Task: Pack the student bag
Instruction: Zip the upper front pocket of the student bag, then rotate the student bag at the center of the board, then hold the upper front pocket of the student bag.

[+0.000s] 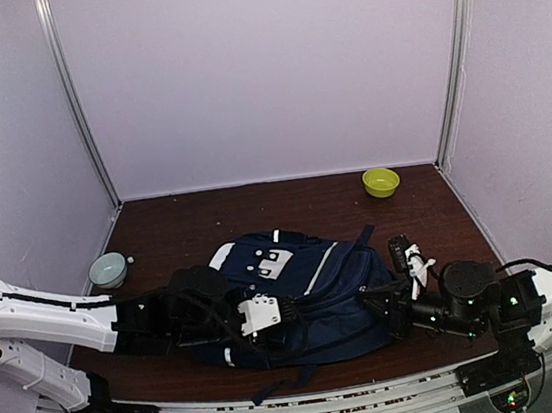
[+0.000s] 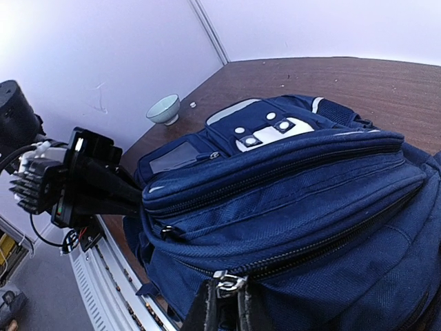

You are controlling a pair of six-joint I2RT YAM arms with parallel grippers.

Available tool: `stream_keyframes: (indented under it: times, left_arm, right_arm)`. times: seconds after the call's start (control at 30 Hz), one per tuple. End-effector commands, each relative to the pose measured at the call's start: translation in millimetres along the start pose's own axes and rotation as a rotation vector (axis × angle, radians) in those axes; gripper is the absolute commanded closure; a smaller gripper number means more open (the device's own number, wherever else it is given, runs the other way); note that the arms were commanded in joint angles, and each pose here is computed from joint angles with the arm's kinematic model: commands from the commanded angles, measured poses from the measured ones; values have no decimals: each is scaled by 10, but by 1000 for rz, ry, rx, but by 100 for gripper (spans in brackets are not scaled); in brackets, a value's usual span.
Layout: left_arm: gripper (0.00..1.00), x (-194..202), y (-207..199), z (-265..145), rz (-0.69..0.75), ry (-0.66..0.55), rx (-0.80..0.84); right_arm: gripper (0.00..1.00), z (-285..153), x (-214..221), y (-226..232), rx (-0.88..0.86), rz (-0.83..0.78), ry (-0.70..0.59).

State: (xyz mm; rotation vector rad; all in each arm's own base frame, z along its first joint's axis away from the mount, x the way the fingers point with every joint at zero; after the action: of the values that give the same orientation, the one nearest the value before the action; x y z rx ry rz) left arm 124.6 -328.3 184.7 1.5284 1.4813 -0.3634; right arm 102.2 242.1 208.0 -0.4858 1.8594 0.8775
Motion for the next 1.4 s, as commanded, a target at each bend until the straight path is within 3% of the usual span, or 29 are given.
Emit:
stream_keyframes:
  times: [0.0, 0.37, 0.47, 0.53, 0.77, 0.83, 0.87, 0.9, 0.93, 1.07, 1.37]
  left_arm:
    - [100, 157, 372, 122, -30, 64, -96]
    - [99, 344, 874, 190, -60, 85, -217]
    - [90, 269, 791, 138, -114, 78, -138]
    - [82, 229, 710, 59, -128, 55, -158]
    - [67, 74, 648, -330, -190, -1, -220]
    - [58, 27, 693, -431, -219, -32, -254]
    - [27, 58, 717, -460, -246, -39, -292]
    - [5, 87, 743, -477, -272, -51, -331]
    - [3, 123, 761, -485, -304, -66, -365]
    - [3, 105, 690, -431, -277, -102, -305]
    - [20, -285, 230, -487, -101, -159, -29]
  right_arm:
    - [100, -39, -229, 233, -147, -11, -56]
    - [100, 198, -105, 696, -276, 0, -5]
    - [100, 351, -48, 870, -294, -23, 50]
    - [100, 424, -15, 914, -287, -26, 70]
    - [100, 459, -89, 842, -200, -75, 39]
    - [100, 436, -124, 800, -168, -97, 31]
    - [100, 424, -127, 773, -149, -108, 33]
    - [100, 415, -143, 748, -130, -112, 29]
    - [100, 407, -150, 711, -108, -116, 26]
    - [100, 384, -178, 621, -50, -118, 15]
    - [100, 359, -133, 469, 21, -90, 7]
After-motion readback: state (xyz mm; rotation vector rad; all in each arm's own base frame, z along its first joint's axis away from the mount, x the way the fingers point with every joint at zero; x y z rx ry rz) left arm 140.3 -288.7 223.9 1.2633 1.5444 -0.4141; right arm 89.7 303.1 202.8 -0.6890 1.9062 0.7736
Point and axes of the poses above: each gripper's point midway between its finger pads, its own z axis out along the fingers, its own y axis along the line the jaws close on, x = y × z, the point moved 6 cm from there along -z, back along the fingers, and after that the axes turned 5 degrees about -z, right-handed, at the moved point
